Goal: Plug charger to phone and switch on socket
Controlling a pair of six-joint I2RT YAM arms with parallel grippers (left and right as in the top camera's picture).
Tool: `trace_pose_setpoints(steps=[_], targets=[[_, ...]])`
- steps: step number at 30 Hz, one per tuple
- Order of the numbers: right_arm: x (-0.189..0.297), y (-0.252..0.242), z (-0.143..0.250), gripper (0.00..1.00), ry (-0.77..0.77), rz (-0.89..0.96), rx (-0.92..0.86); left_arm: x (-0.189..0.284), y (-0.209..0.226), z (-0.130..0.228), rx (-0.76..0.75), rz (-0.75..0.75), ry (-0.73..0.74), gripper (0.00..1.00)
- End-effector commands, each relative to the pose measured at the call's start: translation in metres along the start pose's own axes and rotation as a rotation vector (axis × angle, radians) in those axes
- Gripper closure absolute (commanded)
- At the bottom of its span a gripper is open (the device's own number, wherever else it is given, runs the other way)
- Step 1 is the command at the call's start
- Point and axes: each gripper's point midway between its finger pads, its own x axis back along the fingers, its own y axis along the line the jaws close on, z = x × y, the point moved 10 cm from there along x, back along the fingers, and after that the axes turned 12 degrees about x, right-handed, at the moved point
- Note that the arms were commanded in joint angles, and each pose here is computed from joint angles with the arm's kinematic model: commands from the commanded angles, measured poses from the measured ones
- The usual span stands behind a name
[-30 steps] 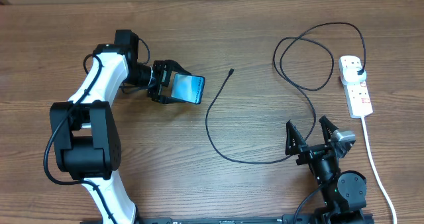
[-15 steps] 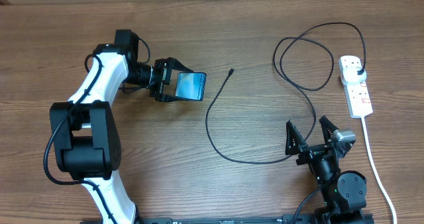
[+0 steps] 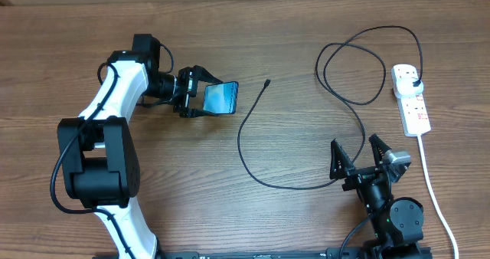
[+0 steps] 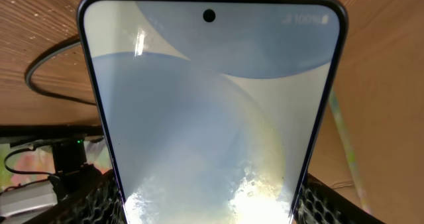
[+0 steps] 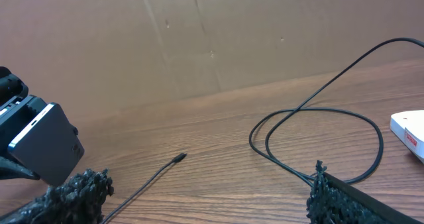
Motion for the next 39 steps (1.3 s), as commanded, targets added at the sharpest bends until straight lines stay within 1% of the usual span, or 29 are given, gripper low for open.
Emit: trace_pose_setpoints(steps=[1,9,14,17,22,26,29,33,39], targets=[[0.0,0.0,0.002,0.0,-0.006,0.0,0.002,0.003,-0.006,0.007,0.021,0.013,0.051,0.43],[0.0,0.0,0.002,0.0,-0.007,0.0,0.002,0.003,-0.006,0.007,0.023,0.014,0.053,0.44],[0.0,0.001,0.002,0.0,-0.006,-0.006,0.001,0.004,-0.006,0.012,0.003,0.016,0.126,0.44],[0.0,0.006,0.001,0.0,-0.008,-0.068,-0.046,0.004,-0.006,0.015,-0.004,0.018,0.165,0.44],[0.0,0.009,0.002,0.0,0.03,-0.109,-0.176,0.004,-0.006,0.015,-0.016,0.019,0.164,0.44],[0.001,0.012,-0.001,0.0,0.127,-0.131,-0.206,0.004,-0.006,0.015,-0.016,0.019,0.16,0.45],[0.001,0.013,-0.012,0.0,0.195,-0.123,-0.229,0.004,-0.006,0.014,-0.016,0.018,0.145,0.45],[-0.003,0.016,-0.036,0.0,0.259,-0.13,-0.237,0.003,-0.006,0.011,-0.016,0.015,0.104,0.45],[-0.018,0.022,-0.078,0.0,0.366,-0.163,-0.257,0.0,-0.005,0.003,-0.02,0.002,-0.038,0.45]])
